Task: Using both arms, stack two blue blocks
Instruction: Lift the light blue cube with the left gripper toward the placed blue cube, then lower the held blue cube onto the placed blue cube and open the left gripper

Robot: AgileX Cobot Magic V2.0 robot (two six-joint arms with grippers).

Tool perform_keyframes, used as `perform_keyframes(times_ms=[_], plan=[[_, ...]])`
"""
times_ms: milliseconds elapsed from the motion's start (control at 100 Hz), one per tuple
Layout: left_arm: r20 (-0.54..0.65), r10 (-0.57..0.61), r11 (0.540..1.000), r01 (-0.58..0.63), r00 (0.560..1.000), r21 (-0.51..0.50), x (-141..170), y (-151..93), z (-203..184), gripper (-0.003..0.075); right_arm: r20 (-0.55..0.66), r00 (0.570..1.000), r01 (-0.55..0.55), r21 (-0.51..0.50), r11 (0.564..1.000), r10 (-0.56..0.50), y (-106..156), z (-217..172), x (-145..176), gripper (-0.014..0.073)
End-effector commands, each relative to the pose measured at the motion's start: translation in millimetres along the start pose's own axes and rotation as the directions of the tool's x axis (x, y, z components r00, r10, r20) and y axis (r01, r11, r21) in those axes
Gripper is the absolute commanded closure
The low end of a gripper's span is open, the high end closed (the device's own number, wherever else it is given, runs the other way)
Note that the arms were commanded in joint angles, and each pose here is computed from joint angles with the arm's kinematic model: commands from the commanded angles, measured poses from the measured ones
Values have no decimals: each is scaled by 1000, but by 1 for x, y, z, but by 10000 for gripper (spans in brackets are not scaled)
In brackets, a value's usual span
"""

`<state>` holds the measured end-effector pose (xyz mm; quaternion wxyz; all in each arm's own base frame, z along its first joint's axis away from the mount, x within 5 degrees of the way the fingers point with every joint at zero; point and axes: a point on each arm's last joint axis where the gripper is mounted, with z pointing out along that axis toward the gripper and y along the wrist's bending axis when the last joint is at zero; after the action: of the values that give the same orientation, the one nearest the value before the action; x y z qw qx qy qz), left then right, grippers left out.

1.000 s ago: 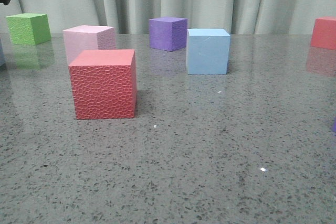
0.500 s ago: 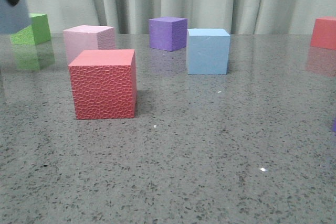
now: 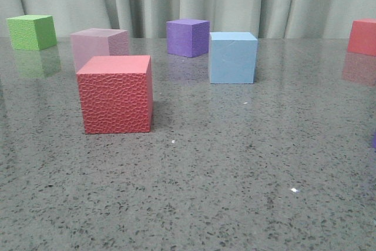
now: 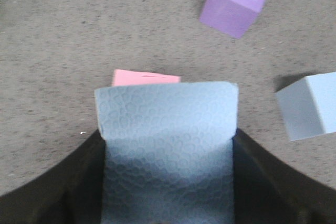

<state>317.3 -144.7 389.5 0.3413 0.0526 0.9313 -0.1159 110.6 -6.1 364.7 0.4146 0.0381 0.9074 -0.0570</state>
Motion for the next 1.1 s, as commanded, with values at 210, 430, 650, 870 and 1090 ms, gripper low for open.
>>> perform_keyframes(times_ms=[210, 430, 650, 870, 1090], plan=[[74, -39, 989, 27, 997, 147, -8, -46, 3, 510, 87, 996, 4, -6, 1000, -4, -1, -6, -10, -6], [64, -20, 979, 7, 998, 201, -13, -82, 19, 510, 86, 996, 1, -11, 1000, 0, 0, -6, -10, -6], [46, -3, 972, -8, 999, 235, -17, -112, 31, 510, 86, 996, -2, -16, 1000, 3, 0, -6, -10, -6], [36, -3, 967, -6, 999, 254, -19, -129, 41, 510, 85, 996, -6, -23, 1000, 8, 1, -6, -10, -6], [29, -30, 967, 21, 999, 255, -21, -131, 45, 510, 91, 996, -7, -28, 1000, 10, 1, -6, -10, -6]])
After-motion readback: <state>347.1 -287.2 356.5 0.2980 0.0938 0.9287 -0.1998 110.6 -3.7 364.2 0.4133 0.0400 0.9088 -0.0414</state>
